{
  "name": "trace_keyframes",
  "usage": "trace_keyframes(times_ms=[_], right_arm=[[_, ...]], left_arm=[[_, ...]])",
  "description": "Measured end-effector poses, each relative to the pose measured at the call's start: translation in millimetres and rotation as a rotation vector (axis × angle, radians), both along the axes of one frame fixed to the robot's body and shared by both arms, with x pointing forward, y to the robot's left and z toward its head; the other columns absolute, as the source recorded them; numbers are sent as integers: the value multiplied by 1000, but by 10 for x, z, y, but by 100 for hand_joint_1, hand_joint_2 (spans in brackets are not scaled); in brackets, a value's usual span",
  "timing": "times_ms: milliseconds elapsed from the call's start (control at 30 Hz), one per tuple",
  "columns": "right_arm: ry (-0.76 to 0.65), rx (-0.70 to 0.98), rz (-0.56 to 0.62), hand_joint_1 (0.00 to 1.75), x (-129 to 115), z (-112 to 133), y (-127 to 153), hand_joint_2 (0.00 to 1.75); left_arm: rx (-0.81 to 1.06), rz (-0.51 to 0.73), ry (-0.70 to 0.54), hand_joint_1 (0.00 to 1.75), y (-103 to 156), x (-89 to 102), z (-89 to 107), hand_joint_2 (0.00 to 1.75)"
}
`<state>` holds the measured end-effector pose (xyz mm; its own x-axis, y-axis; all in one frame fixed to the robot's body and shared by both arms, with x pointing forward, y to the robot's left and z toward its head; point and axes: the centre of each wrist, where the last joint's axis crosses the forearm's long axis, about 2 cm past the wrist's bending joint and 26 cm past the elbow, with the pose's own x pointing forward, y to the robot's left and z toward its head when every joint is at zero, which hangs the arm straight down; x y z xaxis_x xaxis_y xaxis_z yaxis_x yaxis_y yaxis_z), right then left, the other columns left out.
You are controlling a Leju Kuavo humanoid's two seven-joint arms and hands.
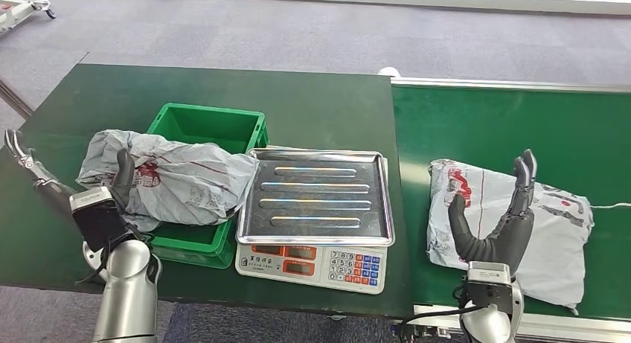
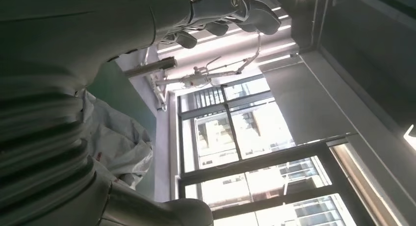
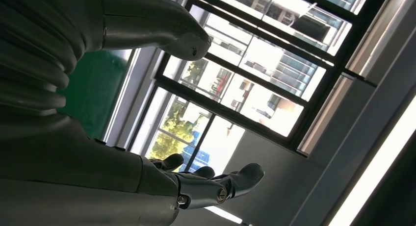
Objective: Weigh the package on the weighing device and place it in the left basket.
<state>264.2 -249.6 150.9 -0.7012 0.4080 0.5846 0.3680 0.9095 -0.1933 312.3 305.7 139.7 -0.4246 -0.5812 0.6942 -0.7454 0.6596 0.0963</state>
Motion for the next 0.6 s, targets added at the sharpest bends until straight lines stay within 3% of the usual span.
trace_keyframes(times_ms=[267, 333, 400, 467, 500, 600], right_arm=[[7, 4, 11, 0, 5, 3, 2, 175], [10, 4, 17, 0, 8, 5, 3, 87], [16, 2, 24, 0, 12, 9, 5, 0], [27, 2, 37, 0, 15, 10, 8, 0], [35, 3, 47, 0, 17, 11, 11, 44], [63, 18, 91, 0, 41, 33, 33, 44]], left_arm=[[-40, -144, -56, 0, -262, 23, 115, 175], [-90, -247, -53, 0, -350, 35, 108, 175], [-163, -430, -34, 0, -494, 40, 63, 175], [-212, -607, 8, 0, -666, 2, -11, 175], [-219, -679, 38, 0, -751, -36, -47, 175], [-208, -850, 143, 0, -980, -175, -116, 175]])
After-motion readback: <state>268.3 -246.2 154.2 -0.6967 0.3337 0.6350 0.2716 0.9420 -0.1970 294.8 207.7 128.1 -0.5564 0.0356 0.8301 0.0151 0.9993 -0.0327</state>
